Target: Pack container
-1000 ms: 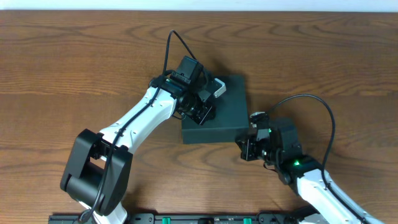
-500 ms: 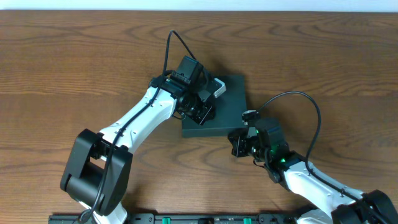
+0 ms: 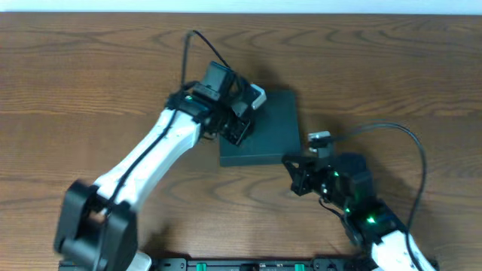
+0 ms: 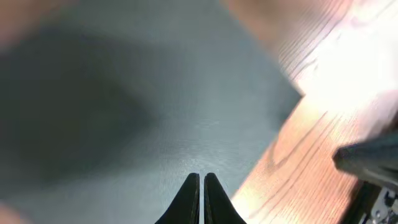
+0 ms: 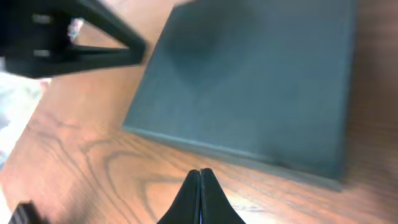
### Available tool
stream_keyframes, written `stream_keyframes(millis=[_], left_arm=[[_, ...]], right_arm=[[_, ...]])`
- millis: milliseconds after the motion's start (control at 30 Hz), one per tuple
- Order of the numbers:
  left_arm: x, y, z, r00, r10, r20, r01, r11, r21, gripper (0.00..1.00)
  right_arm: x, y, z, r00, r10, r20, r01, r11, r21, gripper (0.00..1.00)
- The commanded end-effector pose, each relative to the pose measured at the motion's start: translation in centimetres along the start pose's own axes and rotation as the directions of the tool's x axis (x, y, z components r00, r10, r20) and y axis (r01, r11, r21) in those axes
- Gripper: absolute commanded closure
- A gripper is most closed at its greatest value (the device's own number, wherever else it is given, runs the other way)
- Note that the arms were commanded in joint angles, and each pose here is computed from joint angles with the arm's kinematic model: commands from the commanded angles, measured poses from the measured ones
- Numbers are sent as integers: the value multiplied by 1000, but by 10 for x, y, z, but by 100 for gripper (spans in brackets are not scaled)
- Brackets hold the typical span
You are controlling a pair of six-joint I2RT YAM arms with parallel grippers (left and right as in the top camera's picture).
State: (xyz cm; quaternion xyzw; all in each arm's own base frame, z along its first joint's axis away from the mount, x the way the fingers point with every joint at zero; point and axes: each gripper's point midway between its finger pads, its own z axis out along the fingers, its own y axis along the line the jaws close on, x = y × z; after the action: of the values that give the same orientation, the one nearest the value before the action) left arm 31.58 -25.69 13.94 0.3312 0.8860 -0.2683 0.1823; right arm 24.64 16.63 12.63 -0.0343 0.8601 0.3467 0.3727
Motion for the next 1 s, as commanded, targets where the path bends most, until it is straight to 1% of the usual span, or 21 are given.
stream_keyframes(millis=[0,67,133,233,300,400,433,500,633,800,833,867,900,933,967], left_arm=[[-14,-4,-31,997,20,81,-17,999,-39,94],[-17,8,-47,993,-18,115,30,994,-101,94],[-18,20,-62,987,-61,146,80,988,-132,94],[-15,31,-98,968,-131,212,150,986,-76,94],[-8,39,-119,958,-164,237,189,978,-88,94],[10,41,-149,955,-159,249,197,972,-132,94],[20,37,-163,955,-154,255,197,968,-153,94],[29,30,-177,953,-140,267,190,967,-170,94],[47,17,-187,947,-102,303,167,966,-195,94],[74,15,-171,944,-96,317,165,966,-199,94],[77,16,-167,943,-105,315,173,965,-196,94],[79,18,-163,943,-114,312,181,964,-193,94],[81,20,-160,942,-131,310,196,963,-187,80],[82,21,-157,941,-145,306,208,961,-183,57],[83,22,-156,940,-157,302,217,960,-179,5]], right_arm=[[-13,-18,-13,997,-6,72,-1,996,94,98],[-17,-33,-20,995,9,96,-23,988,150,99],[-23,-41,-26,993,24,119,-43,986,164,99],[-38,-48,-36,988,48,148,-70,988,141,99],[-46,-46,-44,990,23,143,-40,992,117,99],[-55,-48,-60,994,-13,113,-3,990,140,98],[-58,-49,-69,996,-40,84,25,984,175,99],[-60,-45,-77,995,-75,62,62,980,190,99],[-64,-32,-91,988,-142,62,128,973,192,98],[-55,-33,-100,989,-138,58,122,967,223,98],[-53,-33,-100,990,-133,52,118,967,224,77],[-52,-33,-100,990,-129,48,115,968,224,28],[-51,-34,-100,991,-126,44,113,968,224,1],[-50,-34,-100,992,-123,41,111,968,224,1],[-48,-34,-99,993,-116,36,105,969,225,1]])
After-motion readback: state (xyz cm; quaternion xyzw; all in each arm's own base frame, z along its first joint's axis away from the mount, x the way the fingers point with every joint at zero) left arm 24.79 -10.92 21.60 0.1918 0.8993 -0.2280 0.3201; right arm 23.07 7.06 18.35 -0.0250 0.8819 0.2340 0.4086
